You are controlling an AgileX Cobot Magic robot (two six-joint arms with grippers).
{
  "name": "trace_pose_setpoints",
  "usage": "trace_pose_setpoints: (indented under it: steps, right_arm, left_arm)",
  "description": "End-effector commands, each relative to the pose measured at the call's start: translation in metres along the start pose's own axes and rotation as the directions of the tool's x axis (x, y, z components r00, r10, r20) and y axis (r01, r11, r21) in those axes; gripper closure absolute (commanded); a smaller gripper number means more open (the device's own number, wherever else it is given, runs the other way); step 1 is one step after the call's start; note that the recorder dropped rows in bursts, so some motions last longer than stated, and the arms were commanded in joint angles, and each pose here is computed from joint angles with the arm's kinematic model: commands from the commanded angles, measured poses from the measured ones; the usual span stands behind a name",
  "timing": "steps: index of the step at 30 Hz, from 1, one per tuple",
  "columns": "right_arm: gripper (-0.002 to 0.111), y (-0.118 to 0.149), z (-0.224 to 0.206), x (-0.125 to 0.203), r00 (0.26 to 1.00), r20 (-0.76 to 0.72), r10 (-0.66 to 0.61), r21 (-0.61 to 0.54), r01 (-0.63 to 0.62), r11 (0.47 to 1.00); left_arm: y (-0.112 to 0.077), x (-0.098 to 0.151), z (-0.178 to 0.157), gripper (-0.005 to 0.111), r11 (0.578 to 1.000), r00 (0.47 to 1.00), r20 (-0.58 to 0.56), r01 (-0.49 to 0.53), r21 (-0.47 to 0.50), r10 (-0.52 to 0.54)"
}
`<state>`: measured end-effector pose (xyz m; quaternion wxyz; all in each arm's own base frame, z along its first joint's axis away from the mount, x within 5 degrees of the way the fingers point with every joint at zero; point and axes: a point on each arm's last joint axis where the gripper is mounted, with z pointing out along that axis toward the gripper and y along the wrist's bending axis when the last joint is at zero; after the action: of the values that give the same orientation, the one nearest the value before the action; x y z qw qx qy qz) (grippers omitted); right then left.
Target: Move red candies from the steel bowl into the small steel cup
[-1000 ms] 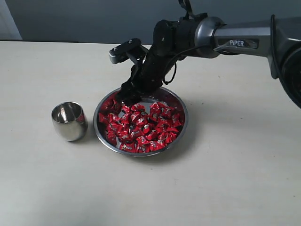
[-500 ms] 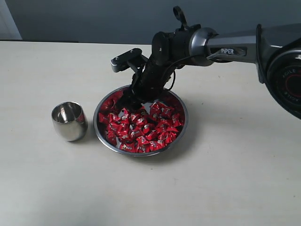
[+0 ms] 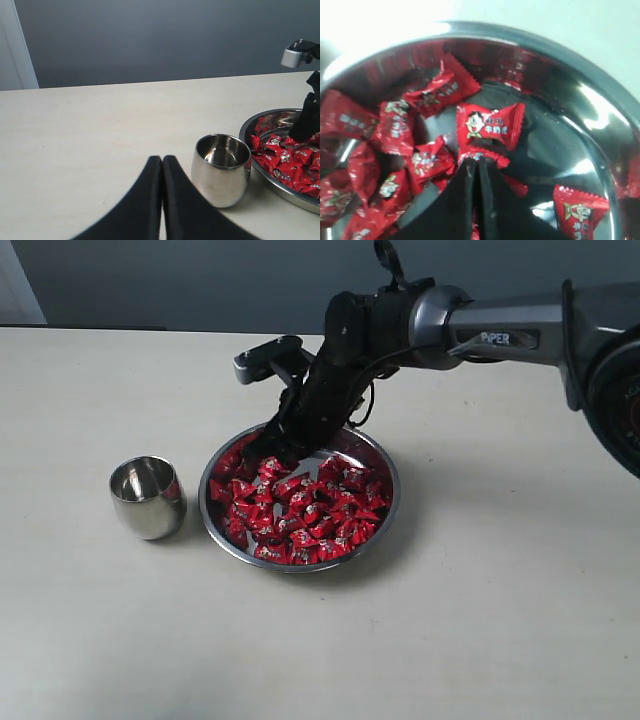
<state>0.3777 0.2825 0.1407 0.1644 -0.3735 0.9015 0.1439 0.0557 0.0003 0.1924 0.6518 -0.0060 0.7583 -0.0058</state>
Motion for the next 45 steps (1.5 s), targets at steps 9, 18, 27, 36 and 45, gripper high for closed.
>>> trace_pose_setpoints:
  steps: [9,18,27,36,45]
  right_arm:
    - [0.109,0.055,-0.069,-0.031,0.975,0.220,0.009,-0.181,0.032,0.983]
    - [0.109,0.117,-0.064,-0.037,0.947,0.303,-0.111,-0.239,0.188,0.953]
    - [0.094,0.117,-0.033,-0.036,0.945,0.307,-0.113,-0.206,0.182,0.962]
    - [0.074,0.105,-0.040,-0.037,0.940,0.313,-0.135,-0.159,0.192,0.968]
    - [0.074,0.042,-0.035,-0.019,0.994,0.111,-0.015,-0.092,0.026,0.995]
  left_arm:
    - [0.000,0.001,0.000,0.106,1.000,1.000,0.000,0.001,0.001,-0.001]
    - [0.000,0.001,0.000,0.106,1.000,1.000,0.000,0.001,0.001,-0.001]
    - [0.000,0.001,0.000,0.106,1.000,1.000,0.000,0.001,0.001,-0.001]
    - [0.000,0.001,0.000,0.106,1.000,1.000,0.000,0.001,0.001,-0.001]
    - [0.000,0.001,0.000,0.106,1.000,1.000,0.000,0.001,0.001,-0.001]
